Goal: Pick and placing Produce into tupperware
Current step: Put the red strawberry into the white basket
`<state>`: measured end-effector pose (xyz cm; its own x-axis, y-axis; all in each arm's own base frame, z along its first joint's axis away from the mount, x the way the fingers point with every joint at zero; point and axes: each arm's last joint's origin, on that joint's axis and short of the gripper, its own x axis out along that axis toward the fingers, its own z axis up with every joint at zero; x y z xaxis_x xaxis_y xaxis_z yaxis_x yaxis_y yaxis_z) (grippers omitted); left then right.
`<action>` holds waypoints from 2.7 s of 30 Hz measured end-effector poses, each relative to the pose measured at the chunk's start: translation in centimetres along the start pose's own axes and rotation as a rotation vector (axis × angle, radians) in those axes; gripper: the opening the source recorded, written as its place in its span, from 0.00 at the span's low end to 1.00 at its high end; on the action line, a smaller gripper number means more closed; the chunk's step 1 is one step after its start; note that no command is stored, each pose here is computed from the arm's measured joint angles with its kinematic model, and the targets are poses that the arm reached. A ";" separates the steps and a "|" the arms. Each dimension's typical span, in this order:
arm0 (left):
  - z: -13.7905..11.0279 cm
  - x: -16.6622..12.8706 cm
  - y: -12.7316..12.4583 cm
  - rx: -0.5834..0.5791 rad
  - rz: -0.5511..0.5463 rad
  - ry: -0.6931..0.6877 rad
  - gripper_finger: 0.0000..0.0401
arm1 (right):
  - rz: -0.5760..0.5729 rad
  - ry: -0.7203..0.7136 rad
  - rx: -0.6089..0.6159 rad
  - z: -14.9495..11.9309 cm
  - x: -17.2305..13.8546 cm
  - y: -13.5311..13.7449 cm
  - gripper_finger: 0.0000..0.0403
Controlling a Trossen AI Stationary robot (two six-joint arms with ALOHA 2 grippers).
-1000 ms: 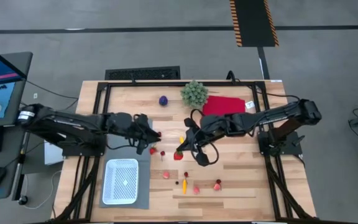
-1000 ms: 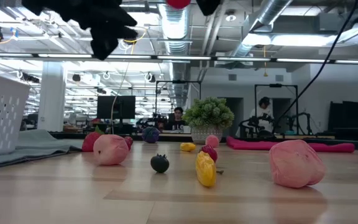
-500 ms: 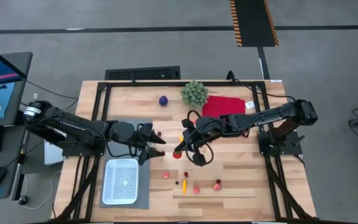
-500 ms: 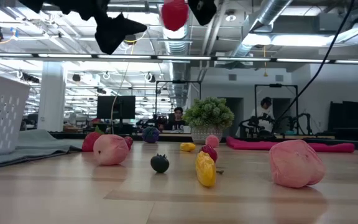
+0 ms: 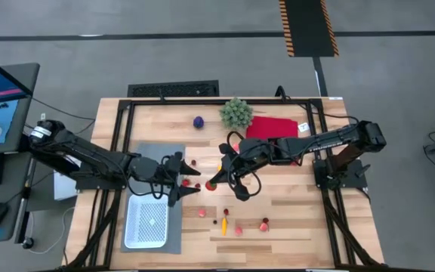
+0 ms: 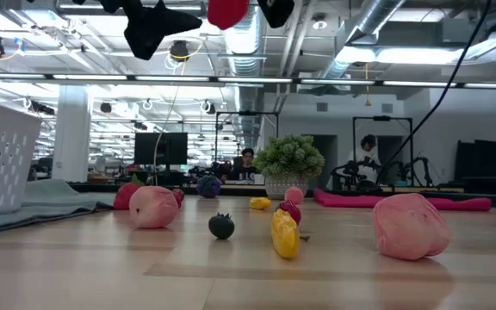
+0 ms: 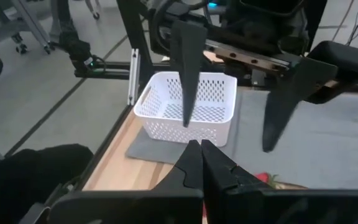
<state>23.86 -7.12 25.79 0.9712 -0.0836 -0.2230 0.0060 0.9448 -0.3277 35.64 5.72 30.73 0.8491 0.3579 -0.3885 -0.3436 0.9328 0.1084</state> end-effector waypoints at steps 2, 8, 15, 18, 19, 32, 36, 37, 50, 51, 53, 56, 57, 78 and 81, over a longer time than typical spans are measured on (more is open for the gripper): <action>0.0 0.0 -0.2 -0.001 -0.009 -0.005 0.74 | 0.001 -0.007 -0.002 0.1 0.0 0.0 0.02; -0.7 1.4 -0.3 -0.008 -0.035 0.009 0.74 | 0.002 -0.028 -0.006 0.3 0.0 0.0 0.02; -0.4 3.4 -1.0 0.034 -0.057 0.017 0.74 | 0.014 -0.035 -0.006 0.3 0.0 0.0 0.02; -0.1 3.8 -1.2 0.045 -0.064 0.018 0.74 | 0.034 -0.038 0.005 0.4 0.0 0.1 0.02; 0.1 3.8 -1.3 0.043 -0.068 0.011 0.74 | 0.037 -0.035 0.007 0.3 0.2 0.1 0.02; 0.3 4.2 -1.4 0.052 -0.065 0.030 0.67 | 0.059 -0.003 0.009 -0.1 2.4 -0.4 0.02; 0.2 4.2 -1.3 0.045 -0.054 0.036 0.63 | 0.090 -0.022 0.001 0.7 2.5 -0.3 0.02; 0.2 4.2 -1.3 0.044 -0.054 0.036 0.62 | 0.095 -0.021 0.002 0.8 2.5 -0.3 0.02; 0.2 4.2 -1.2 0.046 -0.016 0.022 0.46 | 0.101 0.004 0.009 0.3 3.4 -0.5 0.02; 0.2 4.2 -1.3 0.047 -0.018 0.020 0.44 | 0.101 0.003 0.010 0.3 3.4 -0.5 0.02; 0.2 4.2 -1.3 0.049 -0.023 0.027 0.41 | 0.101 0.005 0.010 0.3 3.4 -0.4 0.02; 0.2 4.2 -1.3 0.059 -0.028 0.024 0.33 | 0.100 0.005 0.010 0.3 3.4 -0.5 0.02; 0.2 4.1 -1.3 0.067 -0.030 0.025 0.30 | 0.100 0.005 0.010 0.3 3.4 -0.5 0.02; -0.1 3.9 -1.8 0.187 -0.035 0.037 0.00 | 0.114 0.029 -0.006 0.0 3.4 -0.3 0.14; -0.3 3.9 -1.8 0.191 -0.023 0.048 0.00 | 0.132 0.028 -0.008 0.1 3.4 -0.3 0.20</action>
<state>27.56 -9.21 25.28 0.9578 -0.1162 -0.2629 0.0772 0.9850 -0.1540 38.64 6.67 29.43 0.7850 0.4760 -0.3964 -0.4548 0.8774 0.1529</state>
